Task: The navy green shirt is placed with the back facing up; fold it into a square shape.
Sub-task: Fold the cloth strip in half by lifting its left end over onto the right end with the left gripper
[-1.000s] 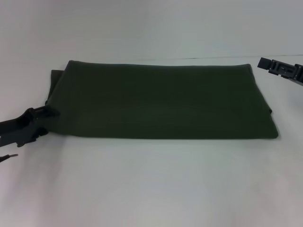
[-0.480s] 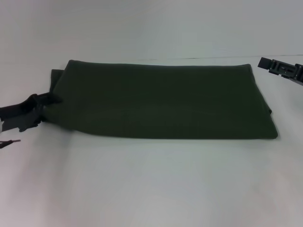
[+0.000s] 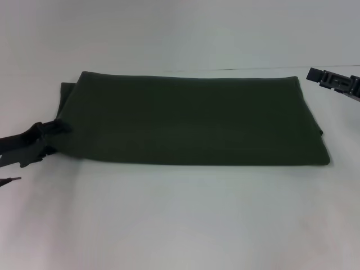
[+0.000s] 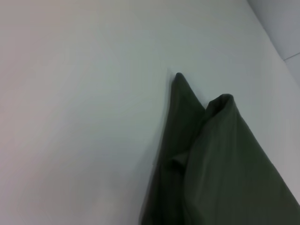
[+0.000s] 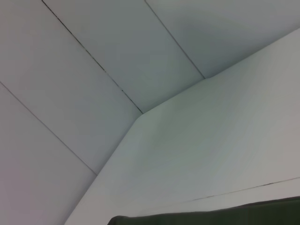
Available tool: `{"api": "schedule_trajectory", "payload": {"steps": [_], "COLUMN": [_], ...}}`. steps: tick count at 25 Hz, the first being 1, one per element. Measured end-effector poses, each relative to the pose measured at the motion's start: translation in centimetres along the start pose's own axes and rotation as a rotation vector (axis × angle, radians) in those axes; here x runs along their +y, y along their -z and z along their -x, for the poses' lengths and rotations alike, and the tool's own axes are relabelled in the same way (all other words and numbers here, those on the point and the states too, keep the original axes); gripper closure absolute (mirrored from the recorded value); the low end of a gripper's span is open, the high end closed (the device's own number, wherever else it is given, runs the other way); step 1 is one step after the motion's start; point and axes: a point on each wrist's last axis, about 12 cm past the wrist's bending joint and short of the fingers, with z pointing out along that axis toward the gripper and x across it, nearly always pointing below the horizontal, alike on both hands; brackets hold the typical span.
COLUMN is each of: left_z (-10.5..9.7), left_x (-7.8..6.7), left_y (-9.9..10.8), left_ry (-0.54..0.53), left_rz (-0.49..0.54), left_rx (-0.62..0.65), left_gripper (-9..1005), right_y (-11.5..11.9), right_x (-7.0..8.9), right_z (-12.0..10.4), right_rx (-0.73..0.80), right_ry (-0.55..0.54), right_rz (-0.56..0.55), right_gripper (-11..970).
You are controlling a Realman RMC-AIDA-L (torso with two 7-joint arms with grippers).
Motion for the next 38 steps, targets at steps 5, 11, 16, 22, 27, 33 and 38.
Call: {"api": "schedule_trajectory", "payload": {"steps": [5,11,16,22,27,33,38], "left_z": [-0.2,-0.2,0.0,0.0,0.0,-0.2,-1.0], "left_x": [0.2,0.3,0.2,0.0,0.1,0.3,1.0], "left_y": [0.1,0.0,-0.1,-0.3,-0.3,-0.2,0.4], "left_ry": [-0.004,-0.018,-0.080,-0.099,-0.103,-0.101,-0.076], "left_rz": [0.003,0.009,0.011,0.023,0.024,0.024,0.000], "left_rx": [0.002,-0.002,-0.009,-0.011,-0.010,-0.008,0.005], "left_gripper": [244,266,284,466,697,945,953], "right_y": [0.0,0.1,0.2,0.0,0.0,0.0,0.0], "right_x": [0.0,-0.1,-0.1,0.0,0.0,-0.1,0.0], "right_z": [0.0,-0.1,-0.2,-0.2,-0.2,-0.3,-0.7], "right_rx": [0.000,0.000,0.000,0.001,0.001,0.001,0.003], "right_ry": [0.000,-0.001,-0.003,-0.002,0.000,-0.001,-0.008], "right_rz": [-0.001,-0.004,-0.005,-0.001,0.000,-0.001,0.000], "right_gripper": [183,183,183,183,183,183,183]}}
